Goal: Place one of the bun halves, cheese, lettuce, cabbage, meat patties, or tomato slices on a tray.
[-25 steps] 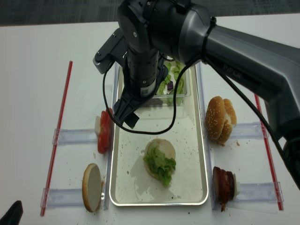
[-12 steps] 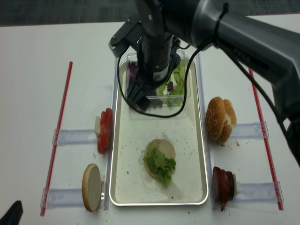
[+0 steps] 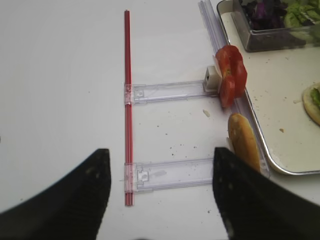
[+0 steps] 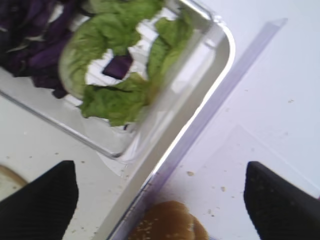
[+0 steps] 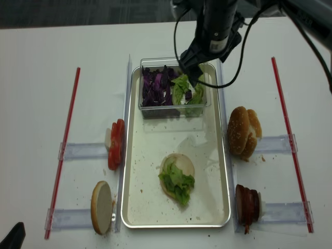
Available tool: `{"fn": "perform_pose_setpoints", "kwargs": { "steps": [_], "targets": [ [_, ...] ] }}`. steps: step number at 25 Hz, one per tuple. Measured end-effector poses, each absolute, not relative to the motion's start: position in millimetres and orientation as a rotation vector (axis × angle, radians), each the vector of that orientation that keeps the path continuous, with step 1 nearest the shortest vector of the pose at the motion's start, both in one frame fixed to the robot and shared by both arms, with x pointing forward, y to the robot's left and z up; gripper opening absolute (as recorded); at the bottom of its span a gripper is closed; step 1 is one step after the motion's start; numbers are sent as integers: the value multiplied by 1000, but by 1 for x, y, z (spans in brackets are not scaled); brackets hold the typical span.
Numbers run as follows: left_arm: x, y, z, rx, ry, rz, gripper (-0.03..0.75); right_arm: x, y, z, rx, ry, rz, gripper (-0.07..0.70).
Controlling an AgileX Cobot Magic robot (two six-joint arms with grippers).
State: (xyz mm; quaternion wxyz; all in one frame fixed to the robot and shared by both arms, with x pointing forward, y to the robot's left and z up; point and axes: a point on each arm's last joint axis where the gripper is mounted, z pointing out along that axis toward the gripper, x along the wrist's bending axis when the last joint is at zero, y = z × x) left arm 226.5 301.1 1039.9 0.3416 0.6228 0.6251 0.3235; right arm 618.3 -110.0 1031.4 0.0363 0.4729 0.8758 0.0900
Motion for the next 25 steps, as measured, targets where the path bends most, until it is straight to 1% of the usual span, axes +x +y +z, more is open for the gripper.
{"fn": "perform_pose_setpoints", "kwargs": {
  "steps": [8,15,21,25],
  "targets": [
    [227,301,1040,1620,1626,841,409,649,-189,1031,1712,2514,266,679],
    [227,301,1040,1620,1626,841,409,660,-250,1031,1894,2368,257,679],
    [227,301,1040,1620,1626,841,409,663,-289,1031,2000,2270,249,679],
    [227,301,1040,1620,1626,841,409,663,-310,1031,2048,2219,240,679]
  ]
}}
